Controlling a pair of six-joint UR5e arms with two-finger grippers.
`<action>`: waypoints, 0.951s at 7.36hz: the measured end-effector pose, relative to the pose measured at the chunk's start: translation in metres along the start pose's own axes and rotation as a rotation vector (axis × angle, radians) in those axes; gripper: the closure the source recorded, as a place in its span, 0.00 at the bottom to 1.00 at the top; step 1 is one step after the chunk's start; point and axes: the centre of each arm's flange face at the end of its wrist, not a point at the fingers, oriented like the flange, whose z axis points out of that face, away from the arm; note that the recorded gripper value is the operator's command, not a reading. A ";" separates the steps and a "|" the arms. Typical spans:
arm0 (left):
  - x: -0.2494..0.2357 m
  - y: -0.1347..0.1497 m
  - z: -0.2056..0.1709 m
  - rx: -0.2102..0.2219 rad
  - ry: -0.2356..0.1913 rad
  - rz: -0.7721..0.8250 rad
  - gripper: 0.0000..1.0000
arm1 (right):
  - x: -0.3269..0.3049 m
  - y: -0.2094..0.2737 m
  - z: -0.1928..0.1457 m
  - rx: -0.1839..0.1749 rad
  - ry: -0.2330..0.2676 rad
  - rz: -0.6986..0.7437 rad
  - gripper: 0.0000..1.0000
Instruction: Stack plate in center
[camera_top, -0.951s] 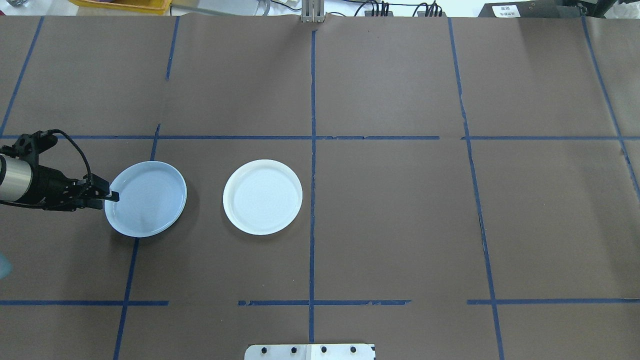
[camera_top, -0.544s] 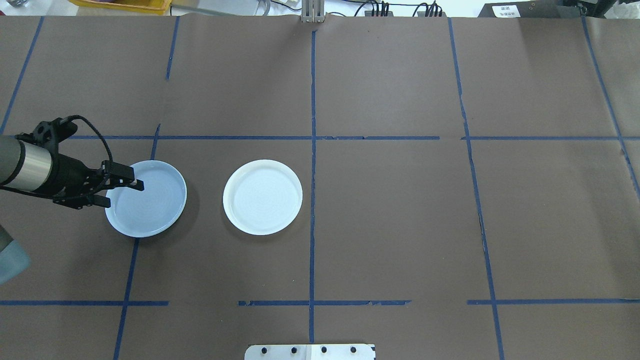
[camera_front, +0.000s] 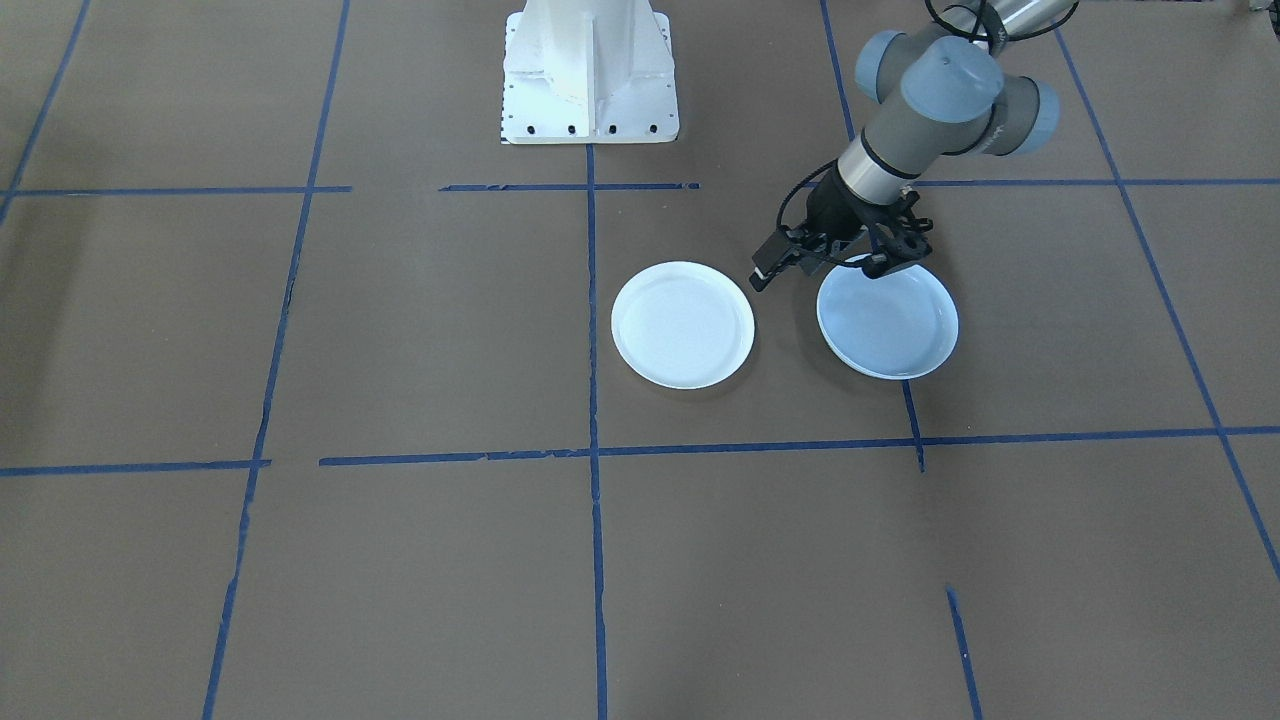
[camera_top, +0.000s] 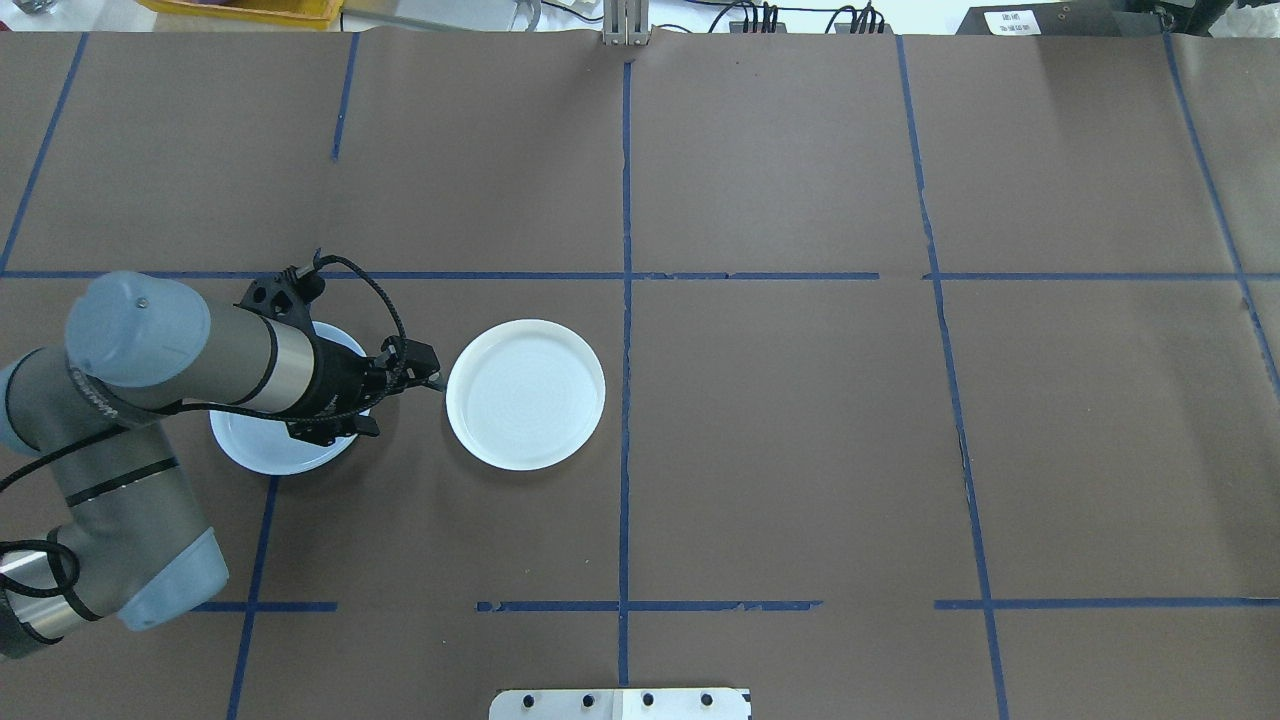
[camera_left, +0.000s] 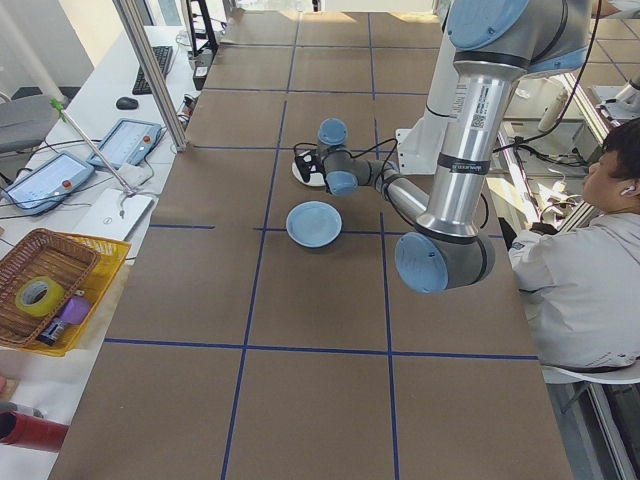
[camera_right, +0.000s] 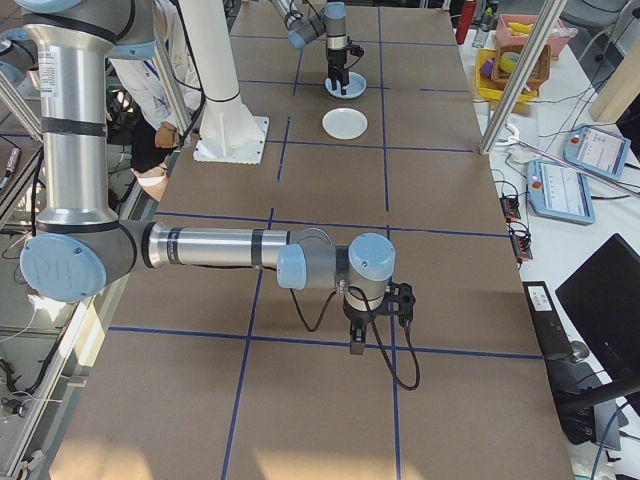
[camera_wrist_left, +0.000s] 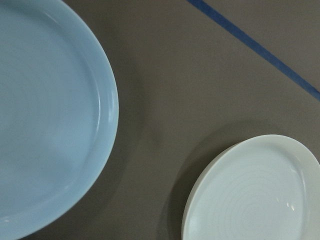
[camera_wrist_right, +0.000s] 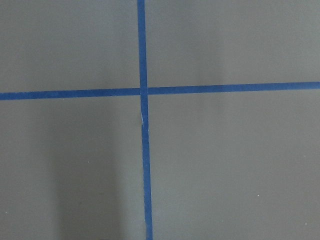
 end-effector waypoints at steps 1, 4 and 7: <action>0.007 0.009 0.019 0.034 -0.003 -0.026 0.10 | 0.000 0.000 0.000 0.000 0.000 0.000 0.00; 0.020 0.013 0.047 0.056 -0.013 -0.062 0.90 | 0.000 0.000 0.000 0.000 0.001 -0.001 0.00; 0.021 0.014 0.048 0.049 -0.013 -0.052 0.90 | 0.000 0.000 0.000 0.000 0.000 0.000 0.00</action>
